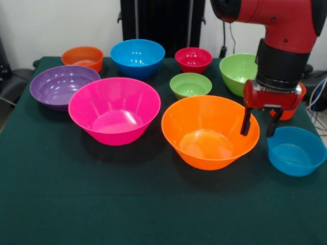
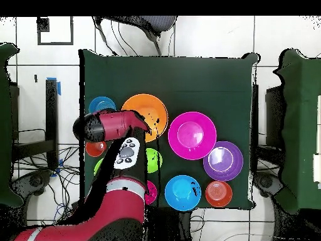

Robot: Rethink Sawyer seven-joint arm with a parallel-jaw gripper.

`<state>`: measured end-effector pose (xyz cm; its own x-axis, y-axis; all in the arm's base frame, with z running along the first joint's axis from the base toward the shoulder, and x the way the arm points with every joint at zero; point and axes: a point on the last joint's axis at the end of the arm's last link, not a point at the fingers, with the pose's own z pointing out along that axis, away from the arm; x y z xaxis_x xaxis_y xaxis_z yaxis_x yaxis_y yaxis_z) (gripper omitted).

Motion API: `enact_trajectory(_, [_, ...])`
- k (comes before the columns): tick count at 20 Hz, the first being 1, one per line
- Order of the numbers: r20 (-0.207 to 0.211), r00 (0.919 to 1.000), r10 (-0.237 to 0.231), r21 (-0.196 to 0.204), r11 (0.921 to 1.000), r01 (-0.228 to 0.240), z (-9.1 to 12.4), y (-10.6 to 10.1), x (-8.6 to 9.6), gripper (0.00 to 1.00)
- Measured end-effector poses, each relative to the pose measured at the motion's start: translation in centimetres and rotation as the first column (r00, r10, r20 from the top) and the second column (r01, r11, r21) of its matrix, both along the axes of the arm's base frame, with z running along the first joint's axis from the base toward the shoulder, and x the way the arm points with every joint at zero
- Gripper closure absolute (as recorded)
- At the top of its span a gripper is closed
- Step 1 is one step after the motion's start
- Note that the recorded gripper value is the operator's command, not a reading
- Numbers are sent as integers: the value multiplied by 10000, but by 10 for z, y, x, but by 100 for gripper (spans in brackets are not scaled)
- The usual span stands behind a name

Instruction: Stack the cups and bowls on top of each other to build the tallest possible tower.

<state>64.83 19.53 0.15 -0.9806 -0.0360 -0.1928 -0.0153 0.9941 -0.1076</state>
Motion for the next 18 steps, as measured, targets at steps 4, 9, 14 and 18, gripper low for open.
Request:
enact_trajectory(4, [-133, 9999, -1, -21, 10000, 1, -8, -1, -5, 0])
enact_trajectory(9, [-195, 9998, 11, -79, 10000, -13, -23, -4, -11, 100])
enact_trajectory(14, [-96, 9999, 48, -215, 9998, -50, -19, -6, -10, 100])
enact_trajectory(18, [-48, 9999, 109, -318, 9994, -110, -16, -6, -11, 100])
